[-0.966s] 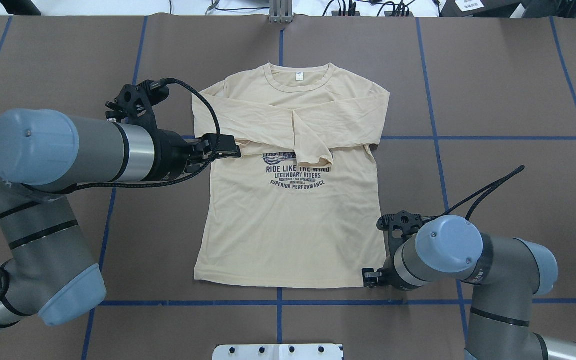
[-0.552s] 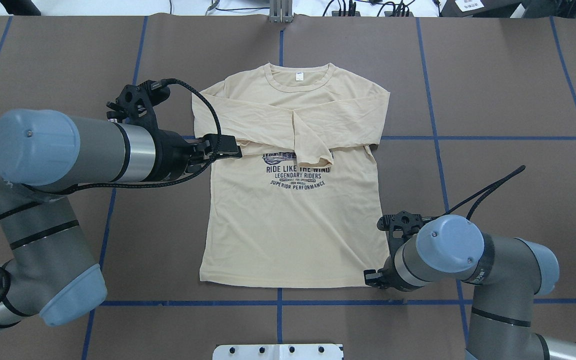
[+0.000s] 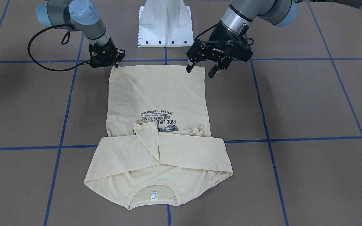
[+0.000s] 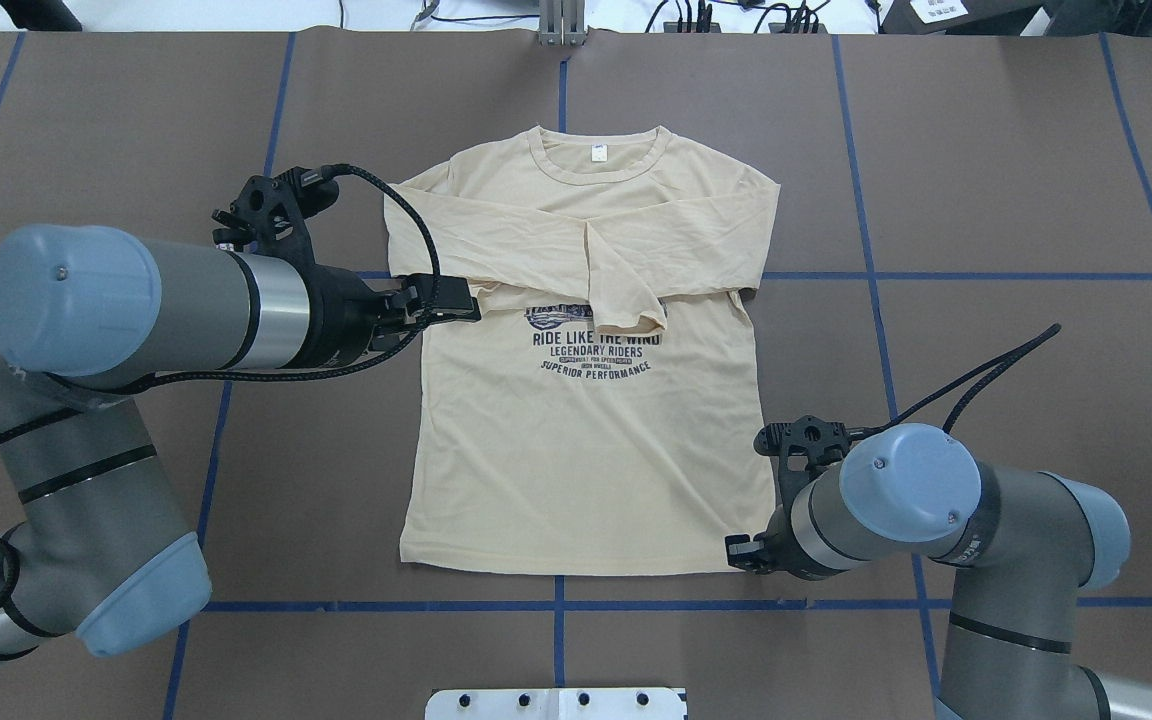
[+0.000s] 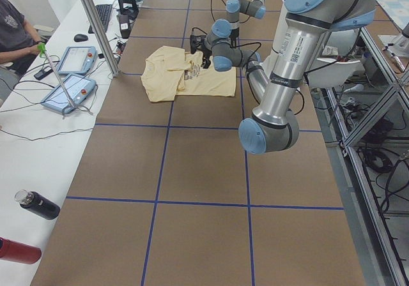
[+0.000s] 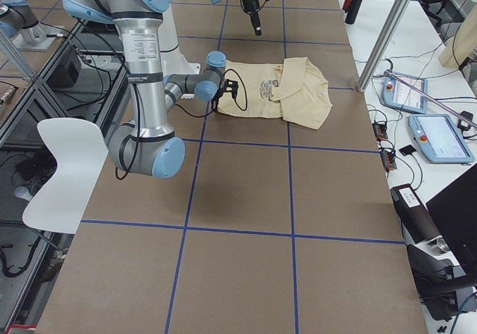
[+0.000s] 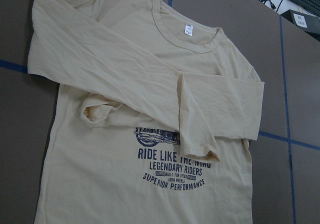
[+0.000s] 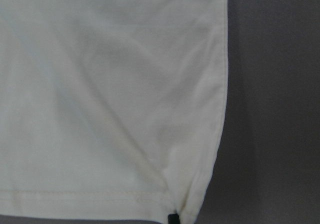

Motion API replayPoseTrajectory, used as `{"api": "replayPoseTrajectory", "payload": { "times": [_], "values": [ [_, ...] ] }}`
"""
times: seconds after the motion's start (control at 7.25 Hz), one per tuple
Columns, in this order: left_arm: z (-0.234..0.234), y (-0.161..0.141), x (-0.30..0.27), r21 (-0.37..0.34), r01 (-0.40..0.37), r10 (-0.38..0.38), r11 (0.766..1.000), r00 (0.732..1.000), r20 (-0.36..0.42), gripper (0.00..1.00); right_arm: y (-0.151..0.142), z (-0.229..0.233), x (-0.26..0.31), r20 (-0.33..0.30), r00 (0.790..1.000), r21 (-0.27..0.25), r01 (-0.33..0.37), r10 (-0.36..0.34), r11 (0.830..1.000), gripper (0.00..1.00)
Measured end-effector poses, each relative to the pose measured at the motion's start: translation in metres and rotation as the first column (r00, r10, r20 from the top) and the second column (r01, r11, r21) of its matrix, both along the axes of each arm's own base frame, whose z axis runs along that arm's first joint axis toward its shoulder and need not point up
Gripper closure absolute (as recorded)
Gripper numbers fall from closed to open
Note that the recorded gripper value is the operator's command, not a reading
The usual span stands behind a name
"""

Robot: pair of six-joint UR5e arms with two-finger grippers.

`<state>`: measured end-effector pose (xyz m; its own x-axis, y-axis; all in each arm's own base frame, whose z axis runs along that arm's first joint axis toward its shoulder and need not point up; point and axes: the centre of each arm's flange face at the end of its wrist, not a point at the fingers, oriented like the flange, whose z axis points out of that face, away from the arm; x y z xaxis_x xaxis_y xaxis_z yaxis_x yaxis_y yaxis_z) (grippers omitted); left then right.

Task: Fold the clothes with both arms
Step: 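Grasp the bottom hem corners with both grippers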

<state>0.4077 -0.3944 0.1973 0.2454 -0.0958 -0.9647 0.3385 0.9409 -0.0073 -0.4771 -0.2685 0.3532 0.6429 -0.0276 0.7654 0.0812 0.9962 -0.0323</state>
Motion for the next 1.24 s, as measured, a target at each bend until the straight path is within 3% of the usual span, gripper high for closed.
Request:
{"api": "replayPoseTrajectory", "payload": {
  "times": [0.28,0.55,0.83,1.24],
  "values": [
    [0.025,0.015,0.021,-0.059,-0.021,0.028,0.998,0.994,0.108,0.00,-0.006,-0.010,0.007,0.026,0.999,0.003,-0.022,0.021,1.000,1.00],
    [0.065,0.058,0.055,-0.088,-0.035,0.053,0.995,0.977,0.207,0.00,-0.010,-0.018,0.009,0.040,0.998,-0.009,-0.051,0.051,0.999,1.00],
    [0.084,0.112,0.090,-0.172,-0.058,0.095,0.983,0.972,0.214,0.01,-0.020,-0.036,0.011,0.074,0.995,-0.005,-0.069,0.069,0.998,1.00],
    [0.104,0.132,0.119,-0.223,-0.050,0.106,0.974,0.963,0.247,0.13,-0.028,-0.044,0.018,0.091,0.992,-0.003,-0.086,0.086,0.996,1.00]
  ]
}}
